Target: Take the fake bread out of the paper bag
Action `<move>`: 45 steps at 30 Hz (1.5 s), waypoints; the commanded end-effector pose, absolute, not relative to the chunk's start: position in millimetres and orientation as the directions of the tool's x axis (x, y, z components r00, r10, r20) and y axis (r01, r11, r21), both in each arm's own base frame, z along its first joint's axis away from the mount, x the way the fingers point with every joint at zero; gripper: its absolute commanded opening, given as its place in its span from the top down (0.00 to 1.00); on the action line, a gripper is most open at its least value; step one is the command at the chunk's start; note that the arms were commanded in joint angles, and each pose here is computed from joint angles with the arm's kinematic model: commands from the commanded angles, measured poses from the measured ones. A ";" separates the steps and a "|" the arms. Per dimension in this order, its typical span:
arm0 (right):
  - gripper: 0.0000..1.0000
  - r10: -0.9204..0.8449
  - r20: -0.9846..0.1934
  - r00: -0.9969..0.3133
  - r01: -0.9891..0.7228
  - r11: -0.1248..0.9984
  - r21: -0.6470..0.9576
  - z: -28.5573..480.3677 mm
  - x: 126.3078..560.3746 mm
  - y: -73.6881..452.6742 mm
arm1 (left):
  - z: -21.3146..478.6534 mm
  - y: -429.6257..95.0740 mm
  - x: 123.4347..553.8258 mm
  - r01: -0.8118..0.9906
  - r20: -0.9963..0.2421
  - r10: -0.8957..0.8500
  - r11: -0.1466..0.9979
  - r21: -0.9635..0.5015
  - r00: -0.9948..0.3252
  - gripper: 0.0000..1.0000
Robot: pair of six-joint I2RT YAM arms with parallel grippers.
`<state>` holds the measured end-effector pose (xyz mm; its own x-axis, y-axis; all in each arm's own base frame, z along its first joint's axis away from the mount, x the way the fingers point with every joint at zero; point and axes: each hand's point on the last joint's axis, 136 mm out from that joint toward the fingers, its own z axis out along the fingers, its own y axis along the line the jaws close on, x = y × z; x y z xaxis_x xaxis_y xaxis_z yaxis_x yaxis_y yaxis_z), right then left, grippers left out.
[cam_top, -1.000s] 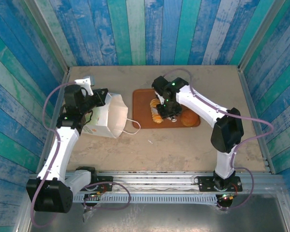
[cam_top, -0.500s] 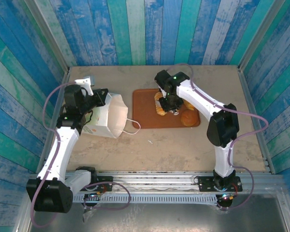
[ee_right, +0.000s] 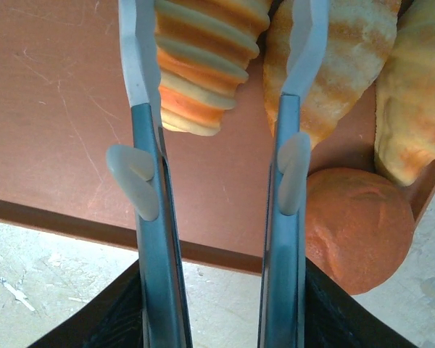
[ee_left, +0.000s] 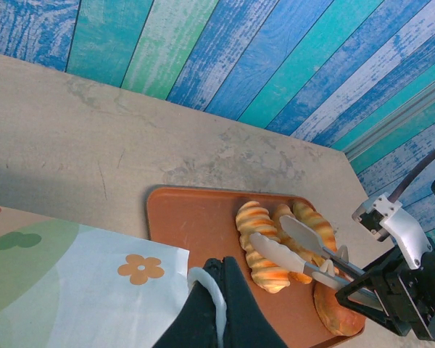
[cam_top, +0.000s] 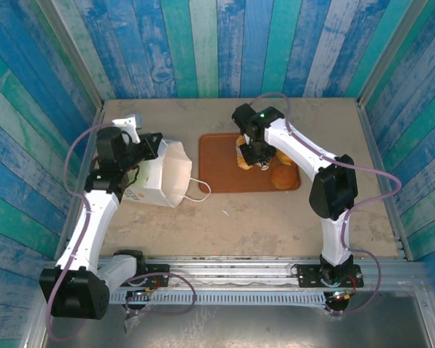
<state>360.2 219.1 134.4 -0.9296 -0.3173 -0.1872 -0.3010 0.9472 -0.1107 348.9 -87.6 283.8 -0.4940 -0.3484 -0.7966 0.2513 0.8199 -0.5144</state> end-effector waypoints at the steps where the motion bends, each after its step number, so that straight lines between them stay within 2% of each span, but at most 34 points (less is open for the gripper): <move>1: 0.51 -0.308 -0.208 -0.929 -0.286 0.950 -0.126 141.4 366.6 216.8 | 283.7 -90.0 349.1 0.265 -0.799 -0.342 0.816 -0.514 -0.495 1.00; 11: 0.56 -0.382 -0.152 -0.912 -0.369 0.923 -0.108 132.0 357.7 219.7 | 285.2 -88.6 347.7 0.261 -0.802 -0.343 0.820 -0.509 -0.489 1.00; 23: 0.57 -0.400 -0.155 -0.903 -0.385 0.915 -0.118 139.5 352.2 213.7 | 286.0 -88.6 347.2 0.261 -0.802 -0.340 0.821 -0.508 -0.492 1.00; 36: 0.53 -0.417 -0.232 -0.879 -0.411 0.908 -0.075 169.8 346.1 216.7 | 289.6 -85.7 347.2 0.252 -0.810 -0.333 0.833 -0.493 -0.483 1.00; 45: 0.54 -0.341 -0.419 -0.841 -0.371 0.929 -0.011 218.3 349.6 206.1 | 294.5 -83.6 344.8 0.250 -0.819 -0.327 0.841 -0.480 -0.471 1.00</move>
